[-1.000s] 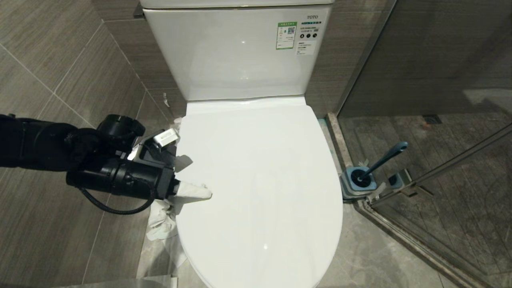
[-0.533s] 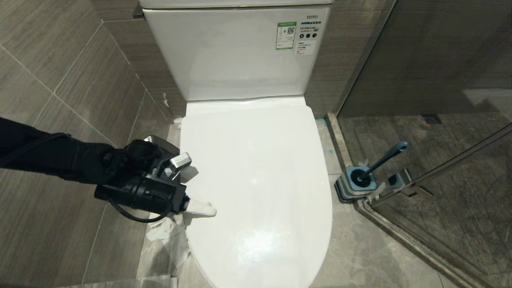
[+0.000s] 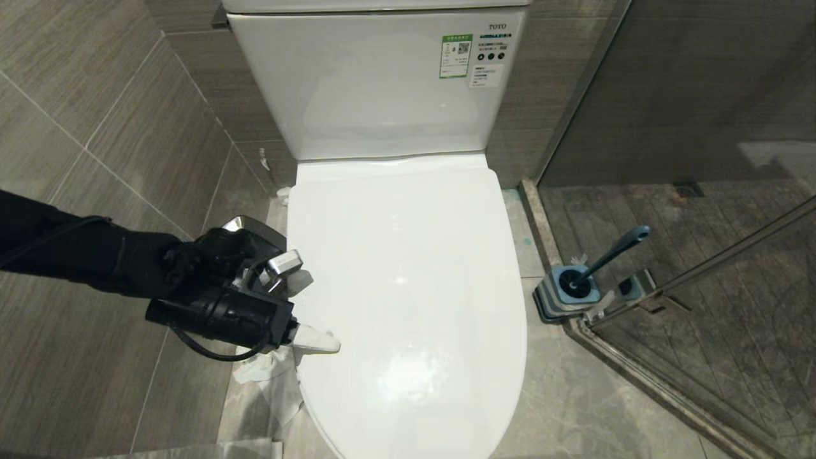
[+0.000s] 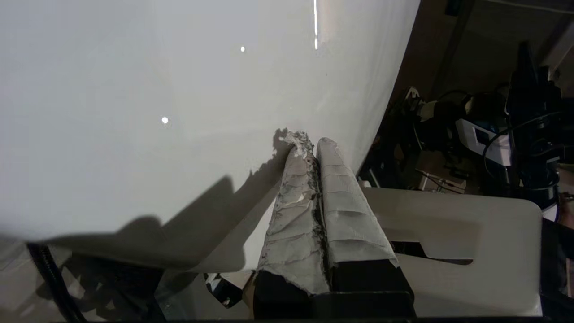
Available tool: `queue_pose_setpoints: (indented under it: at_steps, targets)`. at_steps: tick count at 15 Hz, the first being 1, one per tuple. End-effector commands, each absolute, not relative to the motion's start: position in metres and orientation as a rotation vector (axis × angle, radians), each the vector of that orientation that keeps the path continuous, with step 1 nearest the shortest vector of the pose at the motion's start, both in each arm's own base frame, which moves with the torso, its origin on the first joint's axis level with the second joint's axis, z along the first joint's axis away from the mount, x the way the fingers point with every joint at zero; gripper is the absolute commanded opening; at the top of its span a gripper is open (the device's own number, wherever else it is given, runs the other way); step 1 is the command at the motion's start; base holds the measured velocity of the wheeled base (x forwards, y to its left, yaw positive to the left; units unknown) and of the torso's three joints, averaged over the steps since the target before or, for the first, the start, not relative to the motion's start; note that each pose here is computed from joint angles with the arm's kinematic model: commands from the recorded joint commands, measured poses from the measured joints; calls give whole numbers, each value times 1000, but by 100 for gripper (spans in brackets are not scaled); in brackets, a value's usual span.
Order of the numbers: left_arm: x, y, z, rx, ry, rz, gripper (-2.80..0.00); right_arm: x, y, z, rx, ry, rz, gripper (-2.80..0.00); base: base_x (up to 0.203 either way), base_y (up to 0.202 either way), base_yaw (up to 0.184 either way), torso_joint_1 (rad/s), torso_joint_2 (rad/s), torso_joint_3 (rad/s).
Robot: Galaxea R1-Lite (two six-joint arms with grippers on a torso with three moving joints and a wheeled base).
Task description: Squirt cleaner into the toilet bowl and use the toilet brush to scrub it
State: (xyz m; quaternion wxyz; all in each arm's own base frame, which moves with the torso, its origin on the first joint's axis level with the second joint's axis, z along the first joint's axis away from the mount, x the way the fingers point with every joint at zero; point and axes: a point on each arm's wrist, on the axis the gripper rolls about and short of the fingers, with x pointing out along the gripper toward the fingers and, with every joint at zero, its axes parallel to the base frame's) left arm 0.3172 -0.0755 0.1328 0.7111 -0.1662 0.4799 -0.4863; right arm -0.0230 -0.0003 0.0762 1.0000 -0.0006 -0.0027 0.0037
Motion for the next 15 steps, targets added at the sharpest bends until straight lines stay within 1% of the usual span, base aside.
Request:
queue_pose_setpoints:
  at_steps: [1,3,4,5,8,10,12,15]
  targets:
    - [301,-71,166,-337,963,-1101,-280,-23,0,76,-2,-3,8,-280,0,0,0,0,0,0]
    - [280,-60,210,-294,822,-1091,-280,-23,0,76,-2,-5,8,-280,0,0,0,0,0,0]
    - [268,-54,234,-281,756,-1060,-280,-23,0,76,-2,-5,9,-280,0,0,0,0,0,0]
    - [258,-49,253,-268,715,-984,-280,-23,0,76,-2,-5,8,-280,0,0,0,0,0,0]
    - [244,-35,277,-184,675,-488,-280,-23,0,76,-2,-5,8,-280,0,0,0,0,0,0]
    - [233,-20,292,-133,605,-177,-280,-23,0,76,-2,-4,8,-280,0,0,0,0,0,0]
    - [207,-11,317,-108,489,-39,-280,-23,0,76,-2,-5,8,-280,0,0,0,0,0,0]
    - [153,-5,347,-27,322,51,-280,-23,0,76,-2,-3,8,-280,0,0,0,0,0,0]
